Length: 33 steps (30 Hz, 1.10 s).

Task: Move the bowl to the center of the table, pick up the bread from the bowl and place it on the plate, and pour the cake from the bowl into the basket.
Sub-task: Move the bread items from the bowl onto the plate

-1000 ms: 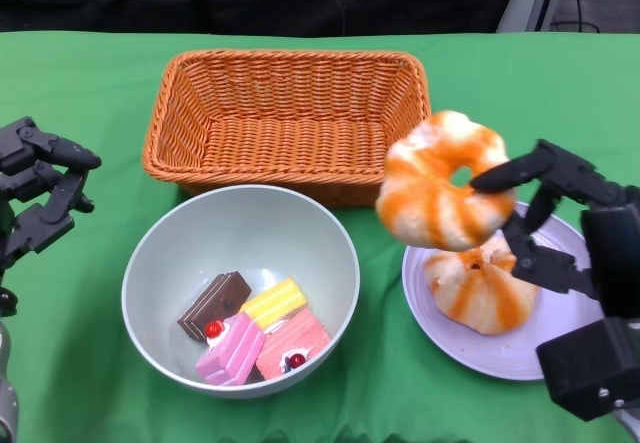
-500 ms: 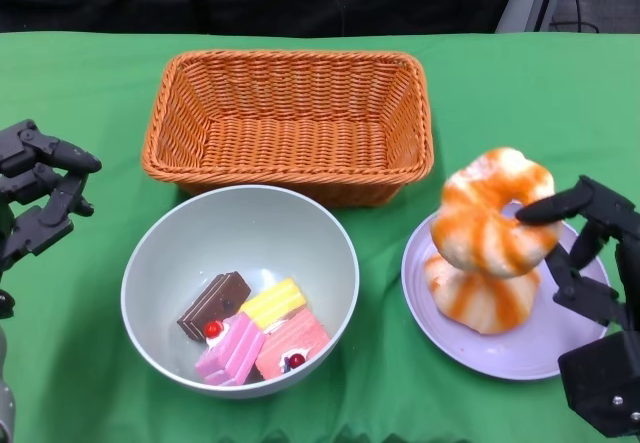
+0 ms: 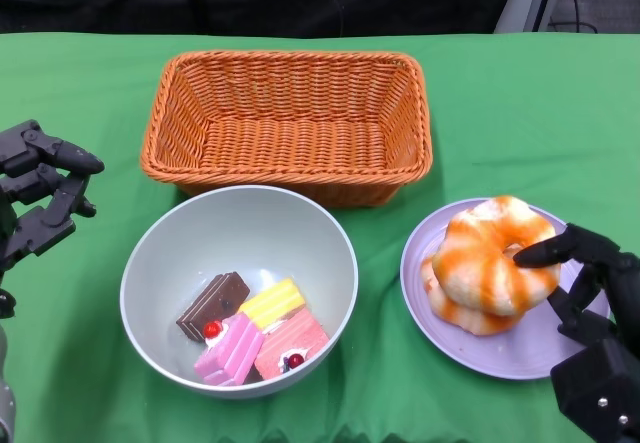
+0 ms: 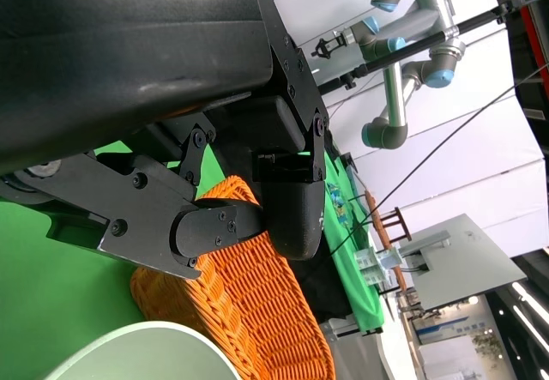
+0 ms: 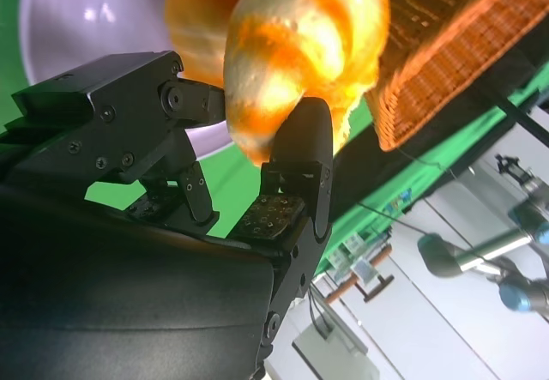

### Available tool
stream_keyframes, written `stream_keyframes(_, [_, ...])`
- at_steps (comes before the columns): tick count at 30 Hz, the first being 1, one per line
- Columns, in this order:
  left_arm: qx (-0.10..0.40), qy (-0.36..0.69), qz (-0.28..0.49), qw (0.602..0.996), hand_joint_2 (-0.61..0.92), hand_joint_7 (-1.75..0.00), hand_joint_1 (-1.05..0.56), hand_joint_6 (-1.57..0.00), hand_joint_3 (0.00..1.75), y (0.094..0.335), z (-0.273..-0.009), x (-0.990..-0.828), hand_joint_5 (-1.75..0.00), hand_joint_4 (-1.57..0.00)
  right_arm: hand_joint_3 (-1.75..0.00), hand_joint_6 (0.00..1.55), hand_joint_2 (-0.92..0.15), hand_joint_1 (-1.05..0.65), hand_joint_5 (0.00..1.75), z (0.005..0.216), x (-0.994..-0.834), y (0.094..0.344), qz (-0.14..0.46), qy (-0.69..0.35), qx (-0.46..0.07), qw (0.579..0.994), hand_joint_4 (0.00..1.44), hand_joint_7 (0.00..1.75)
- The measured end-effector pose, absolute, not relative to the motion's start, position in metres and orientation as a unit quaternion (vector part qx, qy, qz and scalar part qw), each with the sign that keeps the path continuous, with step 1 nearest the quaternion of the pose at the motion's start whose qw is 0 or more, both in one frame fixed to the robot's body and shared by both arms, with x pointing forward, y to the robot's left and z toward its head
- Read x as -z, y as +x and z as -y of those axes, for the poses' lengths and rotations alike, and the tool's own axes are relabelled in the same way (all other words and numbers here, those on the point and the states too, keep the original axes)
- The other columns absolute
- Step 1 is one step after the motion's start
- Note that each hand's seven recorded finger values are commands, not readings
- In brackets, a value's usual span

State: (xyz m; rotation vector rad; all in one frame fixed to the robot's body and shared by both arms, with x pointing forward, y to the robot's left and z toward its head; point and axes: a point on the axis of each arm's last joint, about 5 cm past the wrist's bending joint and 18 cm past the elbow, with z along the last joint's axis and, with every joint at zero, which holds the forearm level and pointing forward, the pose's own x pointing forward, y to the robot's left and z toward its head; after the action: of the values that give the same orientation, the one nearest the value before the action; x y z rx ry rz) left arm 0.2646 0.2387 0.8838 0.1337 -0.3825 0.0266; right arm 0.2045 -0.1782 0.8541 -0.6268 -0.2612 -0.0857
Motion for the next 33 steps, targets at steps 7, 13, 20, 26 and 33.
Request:
stream_keyframes(7, [-0.009,0.067,0.19,0.979,0.8,-1.04,-0.09,-0.9,0.62,0.265,-0.239,-0.884,-1.49,-0.86,-0.15,0.9,-0.88,0.08,0.61,0.181,-0.856,0.205,0.11,-0.347,0.019,0.931,0.71,0.12])
stream_keyframes(13, [-0.004,0.068,0.189,0.98,0.81,-1.01,-0.1,-0.91,0.6,0.265,-0.239,-0.884,-1.47,-0.86,-0.02,0.61,-0.83,-0.04,0.22,0.179,-0.867,0.203,0.099,-0.37,0.0,0.924,0.52,0.0])
stream_keyframes(20, [0.0,0.069,0.189,0.98,0.82,-0.99,-0.1,-0.92,0.59,0.265,-0.239,-0.884,-1.45,-0.87,0.0,0.4,-0.81,-0.22,0.08,0.18,-0.885,0.201,0.09,-0.392,-0.025,0.915,0.33,0.0])
stream_keyframes(26, [0.001,0.069,0.188,0.98,0.82,-0.99,-0.08,-0.92,0.59,0.265,-0.238,-0.884,-1.46,-0.86,-0.01,0.37,-0.82,-0.27,0.05,0.181,-0.894,0.198,0.075,-0.4,-0.035,0.913,0.3,0.0])
stream_keyframes(33, [0.004,0.069,0.187,0.98,0.82,-1.0,-0.09,-0.91,0.58,0.265,-0.238,-0.883,-1.47,-0.85,-0.01,0.38,-0.83,-0.3,0.03,0.179,-0.903,0.196,0.072,-0.404,-0.034,0.911,0.28,0.01])
